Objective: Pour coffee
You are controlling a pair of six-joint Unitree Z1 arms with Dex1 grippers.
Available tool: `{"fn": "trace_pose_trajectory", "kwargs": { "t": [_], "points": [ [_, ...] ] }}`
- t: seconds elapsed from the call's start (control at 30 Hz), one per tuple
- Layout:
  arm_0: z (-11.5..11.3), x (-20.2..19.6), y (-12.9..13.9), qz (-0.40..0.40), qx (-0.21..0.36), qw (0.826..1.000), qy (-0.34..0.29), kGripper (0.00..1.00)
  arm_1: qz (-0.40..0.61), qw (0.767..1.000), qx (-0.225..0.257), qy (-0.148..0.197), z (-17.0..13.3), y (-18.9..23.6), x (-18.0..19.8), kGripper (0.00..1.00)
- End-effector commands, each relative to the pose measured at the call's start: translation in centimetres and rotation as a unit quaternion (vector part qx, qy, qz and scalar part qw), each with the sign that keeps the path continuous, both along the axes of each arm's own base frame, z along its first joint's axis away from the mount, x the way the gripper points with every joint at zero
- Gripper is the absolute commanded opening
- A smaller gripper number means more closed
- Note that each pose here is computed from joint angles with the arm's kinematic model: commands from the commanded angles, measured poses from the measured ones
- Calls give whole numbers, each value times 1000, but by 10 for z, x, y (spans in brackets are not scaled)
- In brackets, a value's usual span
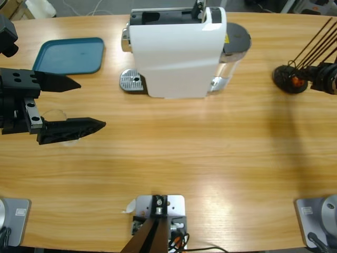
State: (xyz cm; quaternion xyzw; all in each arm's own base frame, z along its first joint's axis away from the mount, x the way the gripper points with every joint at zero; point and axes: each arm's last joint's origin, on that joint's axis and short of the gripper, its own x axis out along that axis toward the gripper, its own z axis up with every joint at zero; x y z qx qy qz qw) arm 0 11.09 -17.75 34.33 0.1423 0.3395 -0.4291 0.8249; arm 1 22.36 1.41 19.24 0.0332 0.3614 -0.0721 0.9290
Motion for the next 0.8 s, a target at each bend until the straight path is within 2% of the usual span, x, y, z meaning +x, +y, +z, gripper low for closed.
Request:
{"fn": "trace_pose_trajectory", "kwargs": {
  "t": [0.03, 0.07, 0.3, 0.5, 0.8],
  "points": [
    [-13, -2, 3, 9, 21, 1000, 14, 982, 13, 1000, -1, 5, -4, 0, -2, 38],
    [-13, -2, 3, 10, 21, 1000, 14, 982, 14, 1000, -1, 5, -4, 0, -3, 0],
    [-13, -2, 5, 11, 19, 1000, 15, 982, 15, 1000, -4, 0, -2, 0, -4, 0],
    [-15, -2, 4, 13, 21, 1000, 18, 982, 14, 999, -2, -33, 20, 0, -8, 0],
    [-15, -2, 4, 14, 21, 1000, 18, 982, 11, 999, -6, -47, 35, -2, -13, 0]
  ]
}}
